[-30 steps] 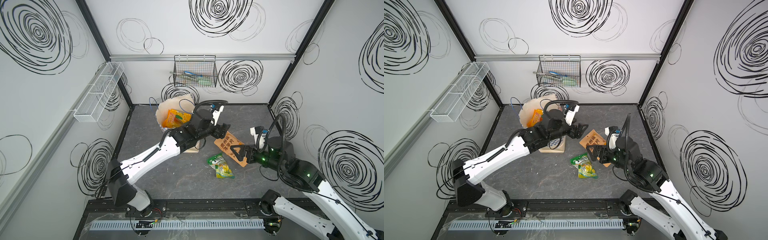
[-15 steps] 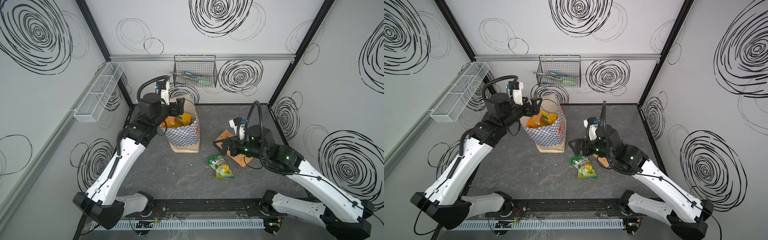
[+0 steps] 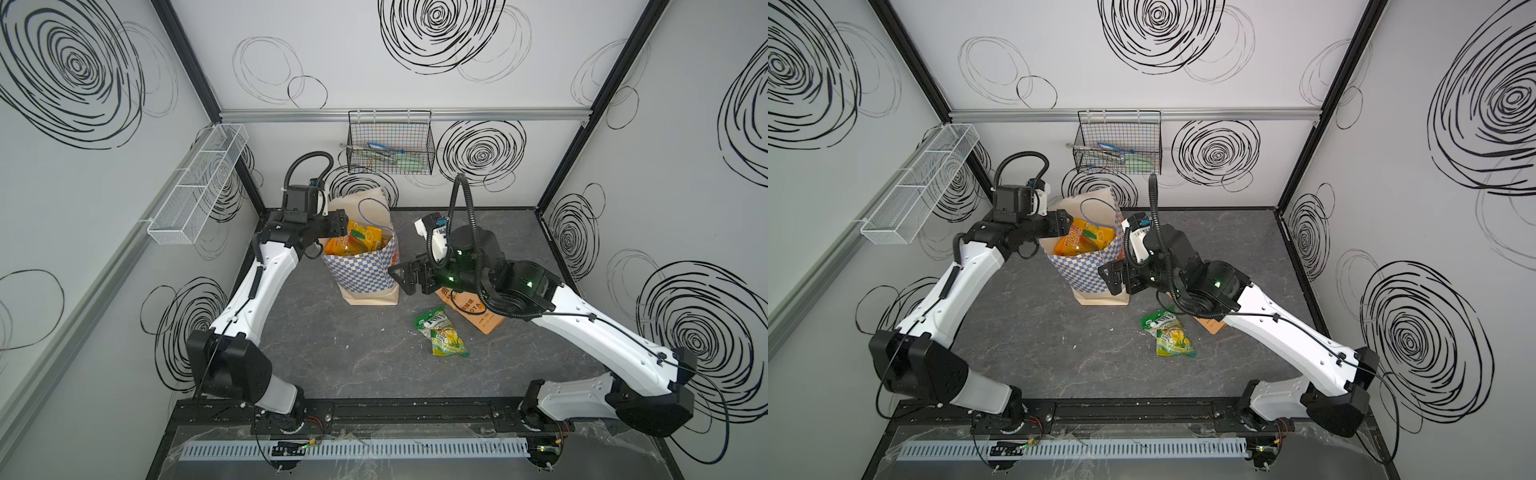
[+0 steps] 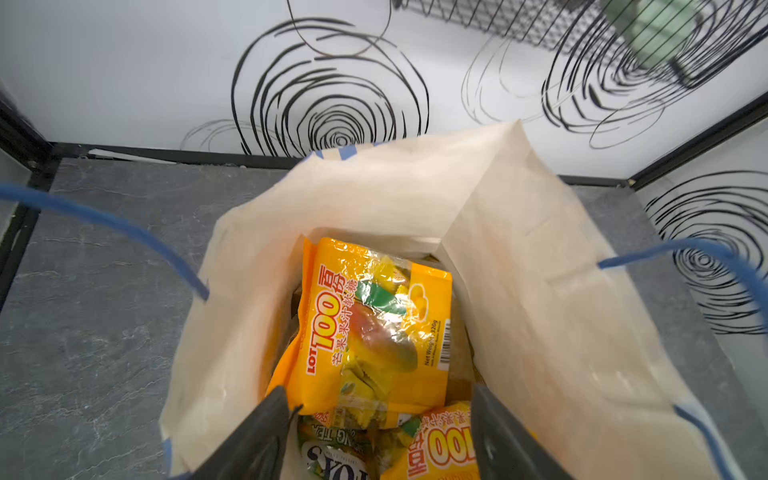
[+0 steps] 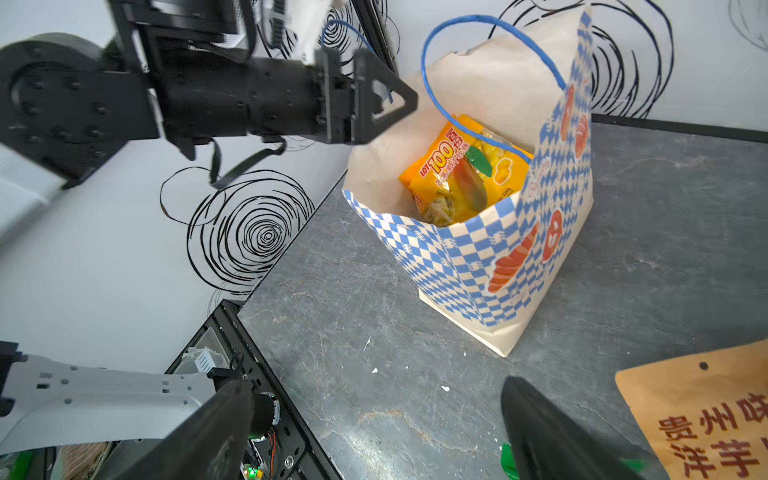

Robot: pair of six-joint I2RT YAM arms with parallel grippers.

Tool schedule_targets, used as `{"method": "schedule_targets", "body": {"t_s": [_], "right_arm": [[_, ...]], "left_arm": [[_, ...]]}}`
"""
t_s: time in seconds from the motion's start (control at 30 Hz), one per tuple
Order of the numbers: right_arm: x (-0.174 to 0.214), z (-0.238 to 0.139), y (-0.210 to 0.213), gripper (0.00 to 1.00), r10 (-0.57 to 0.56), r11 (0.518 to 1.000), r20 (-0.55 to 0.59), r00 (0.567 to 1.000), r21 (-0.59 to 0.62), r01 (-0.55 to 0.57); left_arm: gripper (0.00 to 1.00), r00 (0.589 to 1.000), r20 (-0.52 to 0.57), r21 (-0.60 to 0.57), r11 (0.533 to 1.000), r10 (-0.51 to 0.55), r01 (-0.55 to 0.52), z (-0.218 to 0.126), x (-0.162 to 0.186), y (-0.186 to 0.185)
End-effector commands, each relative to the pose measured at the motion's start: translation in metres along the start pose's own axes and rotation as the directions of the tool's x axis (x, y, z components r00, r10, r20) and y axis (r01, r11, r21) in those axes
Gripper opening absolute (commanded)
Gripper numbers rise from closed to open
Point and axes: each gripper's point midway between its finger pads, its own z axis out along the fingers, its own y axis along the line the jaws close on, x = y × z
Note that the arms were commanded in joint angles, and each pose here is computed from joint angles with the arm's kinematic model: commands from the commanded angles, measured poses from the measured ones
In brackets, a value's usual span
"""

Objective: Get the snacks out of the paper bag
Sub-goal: 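Return the left gripper over the bag while the right gripper hovers near the chips, then lower the left gripper into the bag toward the yellow LOT100 candy bag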

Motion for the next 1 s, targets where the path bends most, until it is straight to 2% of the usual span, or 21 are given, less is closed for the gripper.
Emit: {"method": "schedule_targets", "body": {"t_s": [0.0,0.2,0.43,0.6,0.77,0.9,0.97], "right_arm": [[-0.004,-0.001,0.008,0.97,-0.038,0.999,0.009,0.999,-0.013,0.038],[0.007,-0.003,0.001,0.97,-0.025,1.0,0.012,1.0,-0.004,0.025],[0.012,-0.014,-0.003,0.97,0.004,1.0,0.024,1.0,0.0,-0.004],[0.013,-0.015,-0.006,0.97,0.006,1.0,0.034,0.999,0.007,-0.006],[0.014,-0.013,-0.006,0.97,0.005,1.0,0.029,1.0,0.004,-0.005],[0.014,-0.016,-0.008,0.97,0.002,1.0,0.035,0.999,0.013,-0.003],[0.014,-0.017,-0.009,0.97,0.003,1.0,0.04,0.999,0.014,-0.004]], "left_arm": [[0.67,0.999,-0.001,0.015,0.999,0.046,-0.046,0.005,-0.012,-0.009],[0.67,0.985,-0.124,0.007,0.992,0.124,-0.124,0.046,0.0,-0.024],[0.69,0.96,-0.255,0.015,0.993,0.114,-0.114,0.094,0.026,-0.02],[0.72,0.929,-0.333,0.05,0.987,0.16,-0.152,0.117,0.056,-0.028],[0.76,0.902,-0.402,0.048,0.987,0.16,-0.154,0.138,0.089,-0.024],[0.86,0.89,-0.426,0.04,0.986,0.162,-0.161,0.149,0.104,-0.019],[0.88,0.882,-0.441,0.029,0.985,0.165,-0.17,0.154,0.111,-0.016]]}}
